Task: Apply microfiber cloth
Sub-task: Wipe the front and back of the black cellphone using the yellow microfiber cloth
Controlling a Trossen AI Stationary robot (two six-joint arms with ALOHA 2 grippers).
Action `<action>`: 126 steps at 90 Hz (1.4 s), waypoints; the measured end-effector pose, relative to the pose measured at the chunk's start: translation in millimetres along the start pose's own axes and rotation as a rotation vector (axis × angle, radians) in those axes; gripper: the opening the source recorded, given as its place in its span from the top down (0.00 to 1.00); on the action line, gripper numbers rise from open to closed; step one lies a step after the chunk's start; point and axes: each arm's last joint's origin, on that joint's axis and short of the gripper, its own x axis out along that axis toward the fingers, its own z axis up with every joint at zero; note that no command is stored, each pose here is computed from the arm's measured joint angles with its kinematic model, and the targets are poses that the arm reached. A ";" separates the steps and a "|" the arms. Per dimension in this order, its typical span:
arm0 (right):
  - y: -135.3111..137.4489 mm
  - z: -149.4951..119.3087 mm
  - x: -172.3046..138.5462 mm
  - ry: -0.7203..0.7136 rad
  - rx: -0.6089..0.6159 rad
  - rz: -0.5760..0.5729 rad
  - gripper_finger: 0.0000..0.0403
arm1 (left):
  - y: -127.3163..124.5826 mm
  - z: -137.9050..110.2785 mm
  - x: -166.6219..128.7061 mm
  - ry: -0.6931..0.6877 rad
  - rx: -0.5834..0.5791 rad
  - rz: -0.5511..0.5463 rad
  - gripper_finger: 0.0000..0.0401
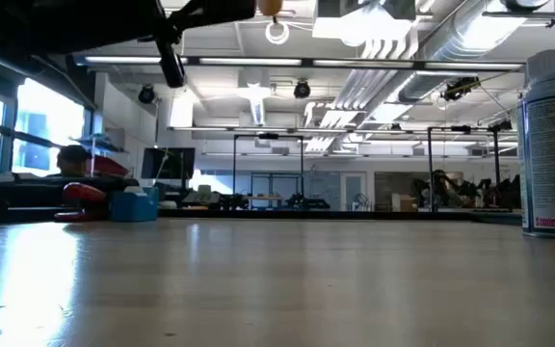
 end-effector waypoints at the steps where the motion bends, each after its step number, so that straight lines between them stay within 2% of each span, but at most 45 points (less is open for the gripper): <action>1: 1.3 -1.0 1.3 0.004 0.003 0.002 1.00 | 0.4 0.2 0.1 -0.001 0.002 0.002 0.94; 26: 37.9 -19.2 19.8 0.080 0.096 0.091 1.00 | 11.5 11.4 1.8 -0.061 0.002 0.062 0.94; 39: 60.2 -20.7 16.8 0.089 0.151 0.196 1.00 | 16.6 18.3 2.4 -0.092 0.010 0.081 0.94; 46: 69.5 -17.7 12.5 0.069 0.152 0.209 1.00 | 18.3 19.6 2.5 -0.096 0.012 0.090 0.94; 61: 72.6 -14.2 9.4 0.038 0.040 0.058 1.00 | 17.8 18.9 2.4 -0.093 0.010 0.089 0.94; 73: 56.4 -13.9 14.4 0.046 -0.076 -0.135 1.00 | 13.9 14.5 2.1 -0.082 -0.003 0.080 0.94; 79: 45.0 -15.6 18.5 0.067 -0.119 -0.196 1.00 | 11.2 11.5 1.8 -0.075 -0.008 0.075 0.94; 98: 9.7 -19.3 30.9 0.095 -0.206 -0.269 1.00 | 7.5 3.8 0.5 -0.082 -0.006 0.123 0.94; 115: -6.7 -7.7 33.7 0.026 -0.408 -0.352 1.00 | 7.7 1.7 0.2 -0.070 -0.049 0.132 0.94; 126: -8.3 -3.3 32.3 0.038 -0.526 -0.421 1.00 | 6.0 2.9 0.6 -0.074 -0.068 0.112 0.94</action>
